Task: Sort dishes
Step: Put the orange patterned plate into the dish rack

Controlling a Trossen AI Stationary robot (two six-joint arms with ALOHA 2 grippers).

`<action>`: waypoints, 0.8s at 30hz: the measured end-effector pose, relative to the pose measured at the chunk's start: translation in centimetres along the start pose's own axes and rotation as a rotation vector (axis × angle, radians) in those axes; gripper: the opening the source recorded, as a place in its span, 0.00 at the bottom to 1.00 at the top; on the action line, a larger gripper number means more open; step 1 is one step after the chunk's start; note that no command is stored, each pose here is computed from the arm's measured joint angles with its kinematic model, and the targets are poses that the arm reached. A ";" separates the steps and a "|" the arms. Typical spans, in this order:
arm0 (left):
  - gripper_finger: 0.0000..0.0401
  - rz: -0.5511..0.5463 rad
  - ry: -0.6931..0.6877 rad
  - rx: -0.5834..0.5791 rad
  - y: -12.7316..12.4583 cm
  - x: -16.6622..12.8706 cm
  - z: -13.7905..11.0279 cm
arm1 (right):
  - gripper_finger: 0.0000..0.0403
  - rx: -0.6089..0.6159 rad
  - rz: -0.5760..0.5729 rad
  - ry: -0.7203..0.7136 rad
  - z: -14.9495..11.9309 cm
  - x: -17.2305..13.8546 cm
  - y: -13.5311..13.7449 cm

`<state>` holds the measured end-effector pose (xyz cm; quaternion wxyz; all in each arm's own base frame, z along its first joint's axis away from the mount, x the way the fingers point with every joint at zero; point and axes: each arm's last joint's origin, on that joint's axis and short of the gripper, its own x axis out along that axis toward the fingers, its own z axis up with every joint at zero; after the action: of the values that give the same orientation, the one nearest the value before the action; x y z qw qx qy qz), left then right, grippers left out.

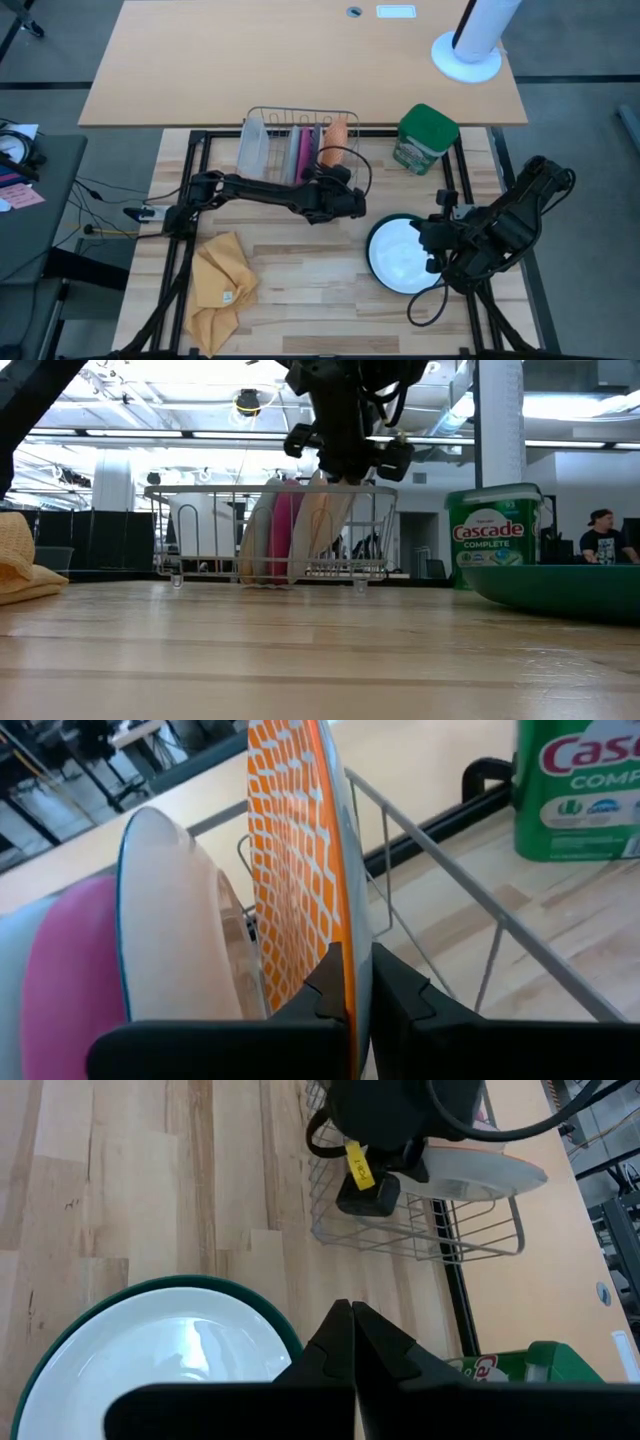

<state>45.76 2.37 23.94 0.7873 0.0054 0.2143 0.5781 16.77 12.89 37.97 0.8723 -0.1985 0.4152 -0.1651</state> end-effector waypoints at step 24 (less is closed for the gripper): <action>0.01 0.069 -0.054 0.027 0.1 -1.6 -0.9 | 0.00 0.000 0.001 0.000 0.0 0.0 0.0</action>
<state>45.00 0.71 23.69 0.7724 0.0390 0.2003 0.6015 16.77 12.90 37.97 0.8724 -0.1983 0.4154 -0.1648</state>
